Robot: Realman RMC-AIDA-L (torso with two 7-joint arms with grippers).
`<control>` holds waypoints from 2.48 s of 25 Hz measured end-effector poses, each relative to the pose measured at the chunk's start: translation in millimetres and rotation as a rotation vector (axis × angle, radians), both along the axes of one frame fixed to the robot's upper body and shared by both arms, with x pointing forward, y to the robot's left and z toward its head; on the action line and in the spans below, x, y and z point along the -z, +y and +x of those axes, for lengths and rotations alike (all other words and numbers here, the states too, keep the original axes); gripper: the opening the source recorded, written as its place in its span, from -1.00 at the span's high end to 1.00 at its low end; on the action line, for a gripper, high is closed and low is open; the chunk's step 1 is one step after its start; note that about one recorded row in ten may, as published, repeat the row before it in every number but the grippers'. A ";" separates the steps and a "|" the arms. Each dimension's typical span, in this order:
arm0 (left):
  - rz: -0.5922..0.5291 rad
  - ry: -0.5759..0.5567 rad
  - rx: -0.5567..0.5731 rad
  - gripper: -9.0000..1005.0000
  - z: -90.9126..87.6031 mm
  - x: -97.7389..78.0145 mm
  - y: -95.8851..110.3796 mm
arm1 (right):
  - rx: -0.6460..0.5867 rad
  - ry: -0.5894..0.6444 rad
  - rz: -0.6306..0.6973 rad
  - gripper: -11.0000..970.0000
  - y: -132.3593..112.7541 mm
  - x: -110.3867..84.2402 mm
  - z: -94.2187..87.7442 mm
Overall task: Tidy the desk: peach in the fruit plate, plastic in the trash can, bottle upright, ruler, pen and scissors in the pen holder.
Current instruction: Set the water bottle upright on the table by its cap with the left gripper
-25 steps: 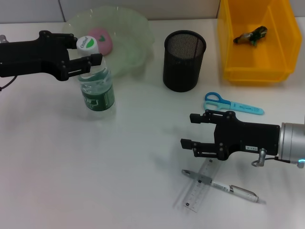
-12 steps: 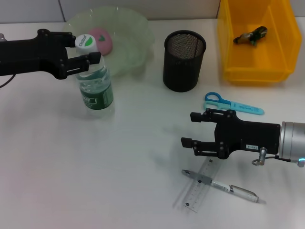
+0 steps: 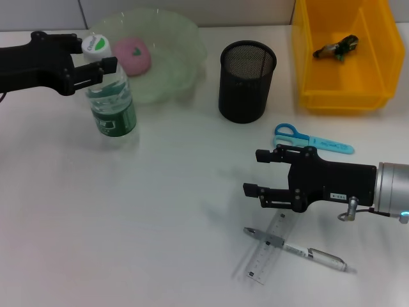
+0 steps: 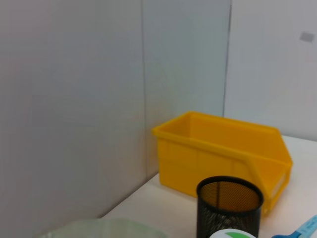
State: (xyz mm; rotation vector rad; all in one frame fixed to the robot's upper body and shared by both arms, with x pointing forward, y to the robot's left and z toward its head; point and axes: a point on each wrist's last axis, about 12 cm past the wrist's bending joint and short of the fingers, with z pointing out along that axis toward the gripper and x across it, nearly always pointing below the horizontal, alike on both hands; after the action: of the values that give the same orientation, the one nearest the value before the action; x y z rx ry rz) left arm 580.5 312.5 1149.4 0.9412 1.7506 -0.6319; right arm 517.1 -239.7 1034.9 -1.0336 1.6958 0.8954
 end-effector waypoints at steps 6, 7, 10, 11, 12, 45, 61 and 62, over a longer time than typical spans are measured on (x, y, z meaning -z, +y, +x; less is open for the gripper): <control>0.011 0.003 -0.038 0.09 -0.6 2.2 7.6 | 0.000 -0.001 0.000 -0.53 0.0 -0.2 0.1; 0.012 0.003 -0.047 0.09 -0.9 2.5 9.7 | 0.000 -0.001 0.000 -0.53 0.0 -0.3 0.2; 0.010 0.001 -0.071 0.09 -1.2 2.6 14.5 | -0.001 0.000 0.001 -0.53 0.1 -0.6 0.5; 0.011 0.001 -0.078 0.09 -1.5 3.2 15.9 | -0.001 -0.001 0.001 -0.53 0.3 -0.8 0.8; 0.014 0.002 -0.085 0.09 -1.5 3.6 17.1 | -0.002 -0.001 0.001 -0.53 0.6 -1.0 1.0; 0.018 0.007 -0.152 0.08 1.3 11.4 21.7 | -0.009 -0.001 -0.002 -0.53 2.6 -2.2 3.2; 0.015 0.007 -0.155 0.08 1.8 11.0 21.7 | -0.006 -0.002 -0.002 -0.53 1.6 -2.5 3.6; 0.015 0.008 -0.156 0.08 1.7 11.1 21.8 | -0.006 -0.002 -0.002 -0.53 1.6 -2.5 3.7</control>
State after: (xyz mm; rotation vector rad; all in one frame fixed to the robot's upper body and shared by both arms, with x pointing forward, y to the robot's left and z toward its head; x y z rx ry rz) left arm 582.2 334.3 1138.3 0.8045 1.8177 -0.5227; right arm 520.7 -238.1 1037.5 -1.0408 1.6930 0.8961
